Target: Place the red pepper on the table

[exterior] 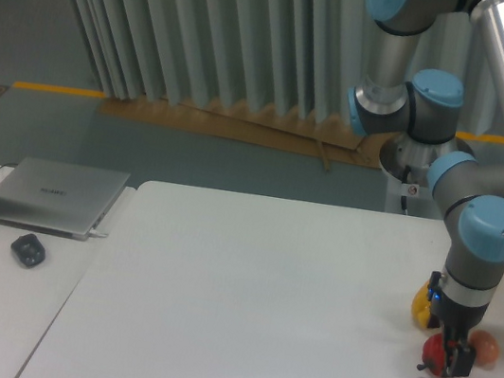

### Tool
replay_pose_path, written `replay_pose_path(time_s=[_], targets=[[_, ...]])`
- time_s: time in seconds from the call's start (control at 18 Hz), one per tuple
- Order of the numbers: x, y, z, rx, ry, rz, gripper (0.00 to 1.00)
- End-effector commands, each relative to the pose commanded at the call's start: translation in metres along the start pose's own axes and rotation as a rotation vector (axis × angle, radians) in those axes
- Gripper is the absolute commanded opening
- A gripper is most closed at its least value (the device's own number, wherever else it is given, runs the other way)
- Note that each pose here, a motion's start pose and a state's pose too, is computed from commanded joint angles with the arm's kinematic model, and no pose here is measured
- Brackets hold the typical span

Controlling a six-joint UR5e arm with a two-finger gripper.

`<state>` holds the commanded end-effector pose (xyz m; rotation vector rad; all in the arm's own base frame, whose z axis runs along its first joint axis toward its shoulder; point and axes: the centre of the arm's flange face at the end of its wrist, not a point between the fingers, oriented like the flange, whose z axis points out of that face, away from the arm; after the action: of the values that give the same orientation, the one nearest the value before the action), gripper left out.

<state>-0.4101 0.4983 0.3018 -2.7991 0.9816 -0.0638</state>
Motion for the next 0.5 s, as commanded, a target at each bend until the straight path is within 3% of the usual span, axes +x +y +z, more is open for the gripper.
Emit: replay_pose_path(time_s=[0.5], targets=[[0.005,0.000,-0.039,-0.032,-0.049,0.054,1.00]])
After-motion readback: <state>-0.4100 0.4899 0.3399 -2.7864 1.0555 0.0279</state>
